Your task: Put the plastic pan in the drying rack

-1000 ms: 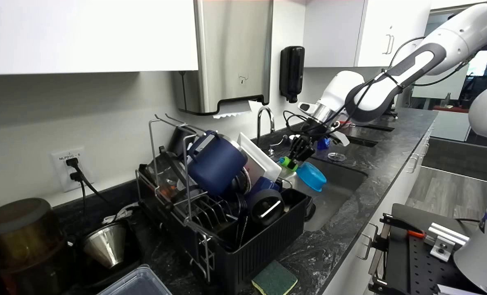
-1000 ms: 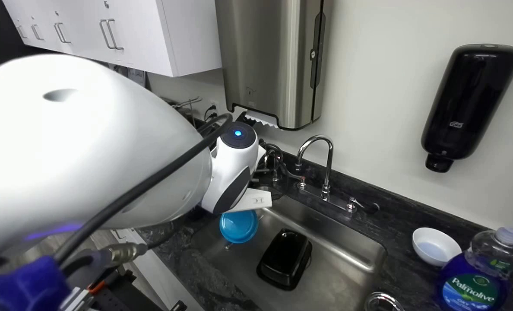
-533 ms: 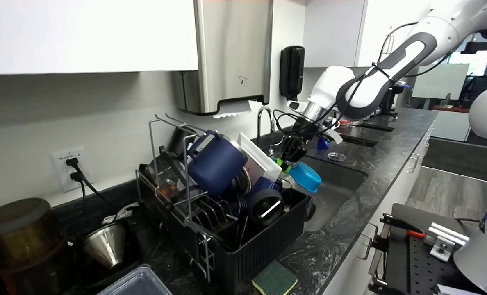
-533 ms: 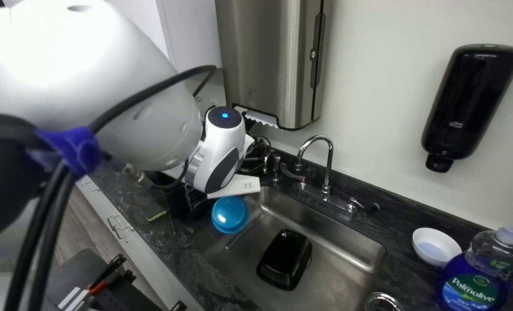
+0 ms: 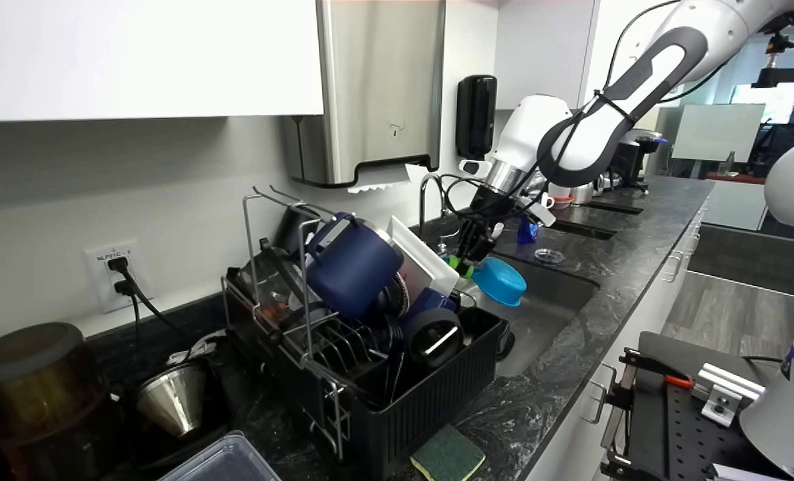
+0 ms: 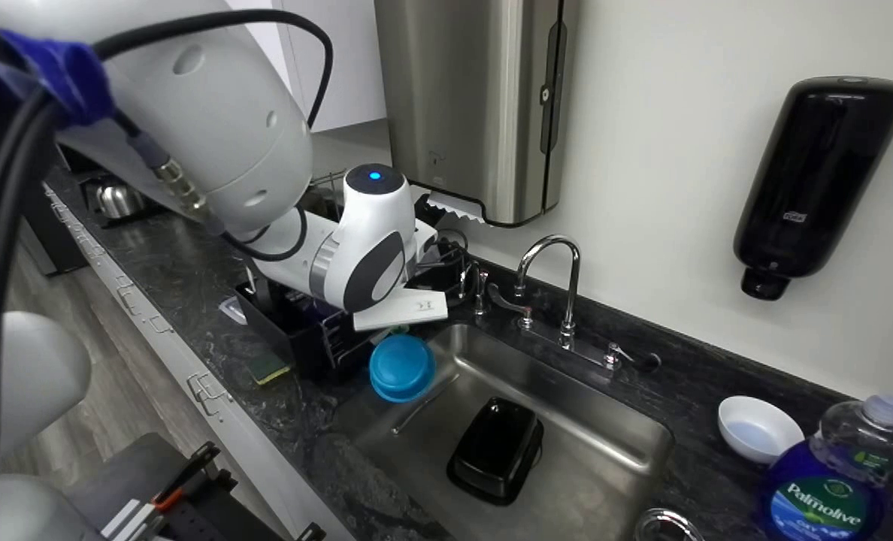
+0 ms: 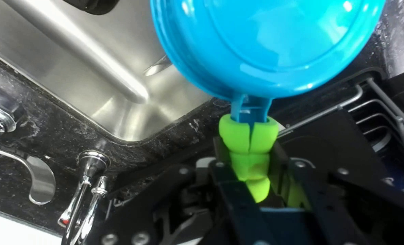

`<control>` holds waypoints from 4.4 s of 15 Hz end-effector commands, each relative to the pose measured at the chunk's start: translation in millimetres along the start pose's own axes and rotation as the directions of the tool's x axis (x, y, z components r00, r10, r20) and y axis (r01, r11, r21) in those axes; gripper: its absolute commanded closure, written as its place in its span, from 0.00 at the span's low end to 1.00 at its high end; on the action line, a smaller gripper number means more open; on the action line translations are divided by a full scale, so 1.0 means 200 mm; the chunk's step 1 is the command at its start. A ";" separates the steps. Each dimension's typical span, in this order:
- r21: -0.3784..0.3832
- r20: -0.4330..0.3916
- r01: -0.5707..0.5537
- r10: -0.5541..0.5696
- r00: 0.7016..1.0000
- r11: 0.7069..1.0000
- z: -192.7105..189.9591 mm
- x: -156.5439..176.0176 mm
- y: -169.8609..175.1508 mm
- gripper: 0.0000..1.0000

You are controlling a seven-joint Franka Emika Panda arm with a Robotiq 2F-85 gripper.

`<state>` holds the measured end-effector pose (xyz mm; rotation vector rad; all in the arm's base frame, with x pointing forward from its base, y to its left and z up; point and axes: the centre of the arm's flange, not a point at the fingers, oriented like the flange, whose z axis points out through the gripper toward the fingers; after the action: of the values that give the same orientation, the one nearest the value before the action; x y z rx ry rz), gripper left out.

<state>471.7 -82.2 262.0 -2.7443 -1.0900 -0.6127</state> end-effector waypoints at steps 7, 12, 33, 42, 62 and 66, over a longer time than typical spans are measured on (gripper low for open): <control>-0.076 0.111 -0.041 0.049 0.993 0.996 -0.09 -0.03 -0.04 0.92; -0.047 0.066 -0.042 0.045 0.997 0.998 -0.05 0.00 -0.01 0.69; -0.203 -0.148 0.212 -0.244 0.959 0.956 -0.71 0.35 -0.42 0.92; -0.295 -0.286 0.293 -0.376 0.881 0.909 -1.07 0.47 -0.61 0.92; -0.237 -0.016 0.441 -0.457 0.889 0.866 -0.96 0.87 -0.71 0.92; -0.228 -0.003 0.443 -0.456 0.890 0.867 -0.90 0.92 -0.69 0.92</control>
<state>426.2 80.3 500.8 -2.5931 -1.7608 -0.9449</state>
